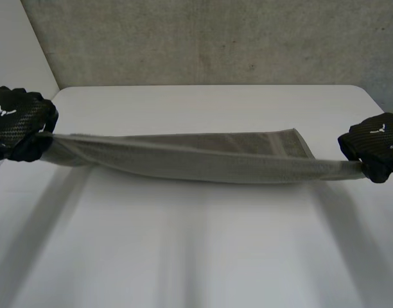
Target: Fold the towel.
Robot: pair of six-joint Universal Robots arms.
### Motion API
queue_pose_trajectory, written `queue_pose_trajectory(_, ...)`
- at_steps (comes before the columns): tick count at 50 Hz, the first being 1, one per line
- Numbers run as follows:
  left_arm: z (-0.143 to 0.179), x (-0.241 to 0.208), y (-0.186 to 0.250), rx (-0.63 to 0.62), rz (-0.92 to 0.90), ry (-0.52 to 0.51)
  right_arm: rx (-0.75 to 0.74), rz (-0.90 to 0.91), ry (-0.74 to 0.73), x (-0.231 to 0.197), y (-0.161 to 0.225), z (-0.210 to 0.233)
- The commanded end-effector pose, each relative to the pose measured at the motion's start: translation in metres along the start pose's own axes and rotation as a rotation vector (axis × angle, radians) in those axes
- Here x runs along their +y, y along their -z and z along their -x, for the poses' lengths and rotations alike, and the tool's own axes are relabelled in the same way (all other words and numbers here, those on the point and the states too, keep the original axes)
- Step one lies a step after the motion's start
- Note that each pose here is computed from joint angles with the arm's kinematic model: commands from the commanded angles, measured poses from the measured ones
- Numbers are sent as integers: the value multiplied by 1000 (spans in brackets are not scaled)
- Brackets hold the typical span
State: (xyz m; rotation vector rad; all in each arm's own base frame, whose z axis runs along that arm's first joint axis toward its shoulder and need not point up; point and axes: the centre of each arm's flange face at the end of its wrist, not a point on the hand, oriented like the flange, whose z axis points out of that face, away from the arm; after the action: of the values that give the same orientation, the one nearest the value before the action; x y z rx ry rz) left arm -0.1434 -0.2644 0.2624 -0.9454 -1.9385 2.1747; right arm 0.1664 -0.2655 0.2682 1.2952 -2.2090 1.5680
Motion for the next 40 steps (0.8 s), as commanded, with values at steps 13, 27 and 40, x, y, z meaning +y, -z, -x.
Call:
queue_pose_trajectory(13,-15,61,-72,159,64,88,111,-159,-91,-11,-90,-5)
queue_pose_trajectory(27,-6,116,-161,46,96,59,194,-156,-65,-5,-171,19)
queue_pose_trajectory(40,-19,139,-204,61,35,29,248,-174,-50,4,-230,32)
